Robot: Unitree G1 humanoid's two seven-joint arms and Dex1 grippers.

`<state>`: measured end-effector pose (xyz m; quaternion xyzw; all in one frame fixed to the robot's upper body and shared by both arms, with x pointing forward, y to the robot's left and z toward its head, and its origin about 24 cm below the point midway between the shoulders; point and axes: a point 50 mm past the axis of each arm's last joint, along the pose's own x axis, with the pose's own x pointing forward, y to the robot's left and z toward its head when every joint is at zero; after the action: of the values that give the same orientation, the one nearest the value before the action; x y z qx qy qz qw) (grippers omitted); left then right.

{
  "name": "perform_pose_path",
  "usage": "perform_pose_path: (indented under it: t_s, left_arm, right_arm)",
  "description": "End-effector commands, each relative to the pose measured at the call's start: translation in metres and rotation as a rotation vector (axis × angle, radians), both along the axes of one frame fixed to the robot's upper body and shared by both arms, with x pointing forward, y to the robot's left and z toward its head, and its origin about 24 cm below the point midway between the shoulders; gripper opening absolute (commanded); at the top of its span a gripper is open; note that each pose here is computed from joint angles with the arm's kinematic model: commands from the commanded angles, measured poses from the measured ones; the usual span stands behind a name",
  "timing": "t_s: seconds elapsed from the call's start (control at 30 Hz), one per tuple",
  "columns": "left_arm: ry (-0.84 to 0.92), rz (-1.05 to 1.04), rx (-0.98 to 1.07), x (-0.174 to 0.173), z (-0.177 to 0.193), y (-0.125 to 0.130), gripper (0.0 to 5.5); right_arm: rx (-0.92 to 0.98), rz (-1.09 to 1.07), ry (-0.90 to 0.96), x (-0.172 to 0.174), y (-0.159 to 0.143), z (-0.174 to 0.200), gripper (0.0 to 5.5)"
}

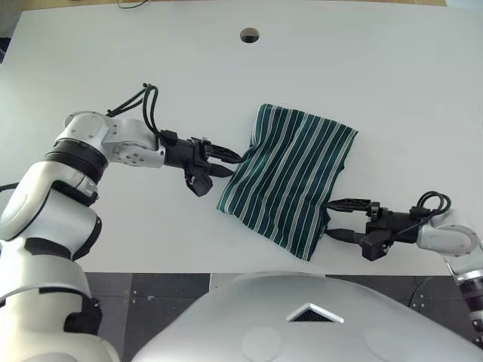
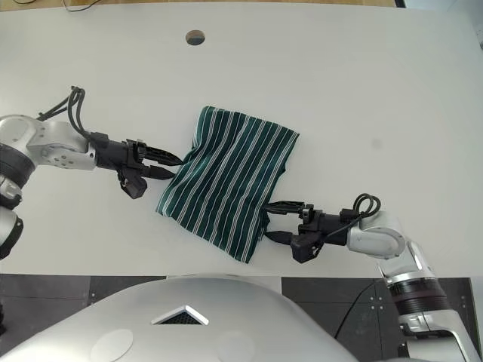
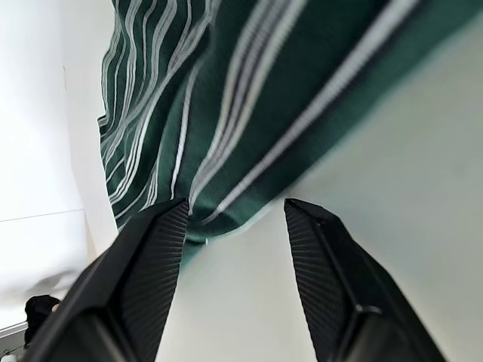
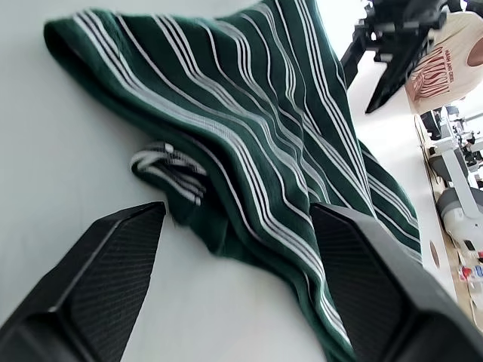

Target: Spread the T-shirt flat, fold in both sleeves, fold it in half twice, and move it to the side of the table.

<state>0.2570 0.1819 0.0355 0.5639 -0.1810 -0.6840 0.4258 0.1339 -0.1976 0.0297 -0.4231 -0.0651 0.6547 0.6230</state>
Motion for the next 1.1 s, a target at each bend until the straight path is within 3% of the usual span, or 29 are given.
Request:
perform_pose_path:
  t_s: [0.03, 0.7, 0.87, 1.1]
  left_arm:
    - [0.191, -0.091, 0.190, -0.035, -0.039, 0.005, 2.40]
    - [0.262, -0.071, 0.205, -0.048, -0.010, -0.001, 2.40]
    - [0.256, -0.059, 0.210, -0.044, 0.004, -0.009, 2.43]
    - [0.267, -0.036, 0.238, -0.042, -0.003, -0.012, 1.30]
  right_arm:
    - [-0.139, 0.034, 0.095, -0.011, 0.001, -0.021, 3.57]
    - [-0.123, 0.062, 0.111, -0.012, 0.021, -0.031, 3.57]
    - [-0.115, 0.065, 0.113, -0.011, 0.024, -0.032, 2.70]
    - [-0.100, 0.056, 0.112, -0.009, 0.024, -0.030, 1.35]
